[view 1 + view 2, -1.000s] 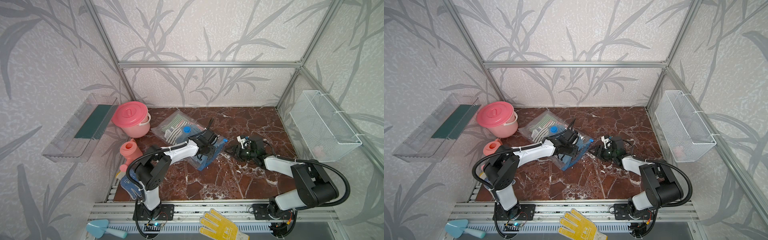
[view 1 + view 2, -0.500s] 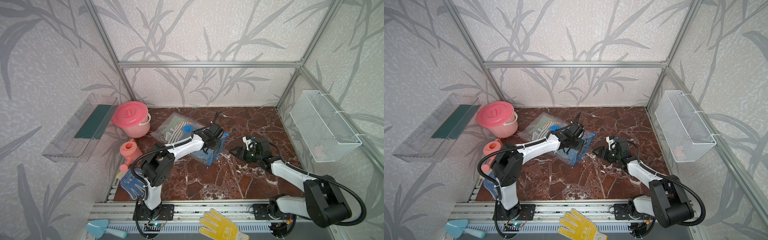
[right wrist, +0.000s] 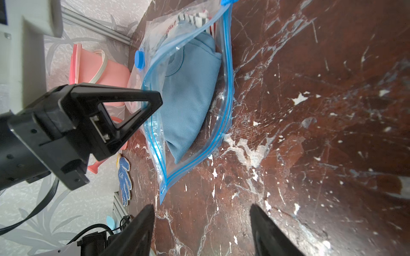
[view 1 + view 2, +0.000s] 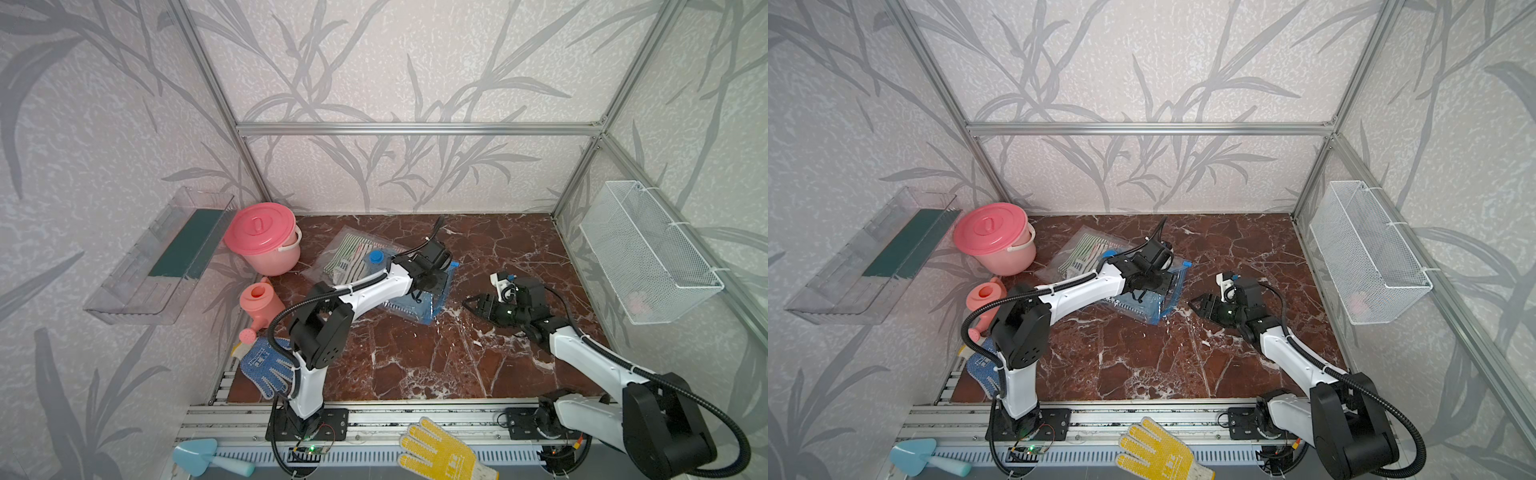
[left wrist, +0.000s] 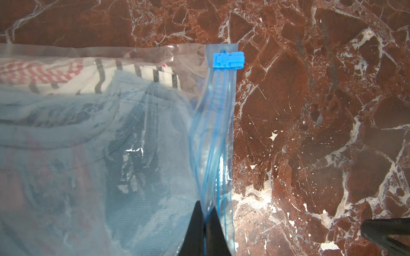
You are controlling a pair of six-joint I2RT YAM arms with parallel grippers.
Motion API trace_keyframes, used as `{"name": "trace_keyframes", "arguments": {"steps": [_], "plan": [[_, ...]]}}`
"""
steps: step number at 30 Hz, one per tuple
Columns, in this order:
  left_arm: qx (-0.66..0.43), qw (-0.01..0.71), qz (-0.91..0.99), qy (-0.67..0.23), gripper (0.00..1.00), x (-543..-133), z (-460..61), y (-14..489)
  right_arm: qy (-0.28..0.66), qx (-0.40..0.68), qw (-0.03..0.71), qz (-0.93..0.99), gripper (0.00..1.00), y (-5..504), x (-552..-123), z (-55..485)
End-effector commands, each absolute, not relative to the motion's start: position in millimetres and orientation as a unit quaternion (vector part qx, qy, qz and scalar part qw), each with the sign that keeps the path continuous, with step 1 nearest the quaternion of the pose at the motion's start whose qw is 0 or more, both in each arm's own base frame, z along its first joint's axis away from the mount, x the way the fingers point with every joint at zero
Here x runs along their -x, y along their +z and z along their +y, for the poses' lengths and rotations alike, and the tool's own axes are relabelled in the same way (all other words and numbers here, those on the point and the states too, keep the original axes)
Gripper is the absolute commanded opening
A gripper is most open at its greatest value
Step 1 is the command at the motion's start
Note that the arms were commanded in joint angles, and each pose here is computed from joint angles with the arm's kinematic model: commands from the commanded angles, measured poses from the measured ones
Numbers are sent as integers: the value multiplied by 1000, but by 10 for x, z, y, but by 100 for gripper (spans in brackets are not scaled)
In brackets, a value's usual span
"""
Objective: Take the tank top out of the vacuum bag
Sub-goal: Open the vacuum bag at the center of the board, then take out the tank top from the vacuum bag.
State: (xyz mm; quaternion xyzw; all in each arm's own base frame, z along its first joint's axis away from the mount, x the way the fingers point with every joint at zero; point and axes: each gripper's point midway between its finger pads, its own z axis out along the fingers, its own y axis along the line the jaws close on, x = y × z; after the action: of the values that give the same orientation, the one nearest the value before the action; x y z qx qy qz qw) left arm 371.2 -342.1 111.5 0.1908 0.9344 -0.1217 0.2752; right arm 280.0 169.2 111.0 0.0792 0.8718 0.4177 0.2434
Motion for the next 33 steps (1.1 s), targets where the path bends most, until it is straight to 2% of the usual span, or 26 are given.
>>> {"name": "trace_keyframes", "arguments": {"steps": [1, 8, 14, 23, 33], "plan": [[-189, 287, 929, -136, 0, -3727, -3491, 1206, 423, -89, 240, 869, 65, 1091, -2782, 1685], [-181, 294, 927, -146, 0, -3708, -3487, 1257, 440, -72, 247, 860, 61, 1159, -2831, 1902], [-172, 297, 926, -160, 0, -3688, -3494, 1280, 457, -58, 235, 856, 48, 1132, -2924, 2182], [-164, 302, 923, -172, 0, -3648, -3480, 1365, 490, -76, 254, 831, 39, 1023, -3247, 2368], [-160, 307, 923, -168, 0, -3602, -3398, 1404, 550, -118, 255, 787, 38, 750, -3525, 2515]]}}
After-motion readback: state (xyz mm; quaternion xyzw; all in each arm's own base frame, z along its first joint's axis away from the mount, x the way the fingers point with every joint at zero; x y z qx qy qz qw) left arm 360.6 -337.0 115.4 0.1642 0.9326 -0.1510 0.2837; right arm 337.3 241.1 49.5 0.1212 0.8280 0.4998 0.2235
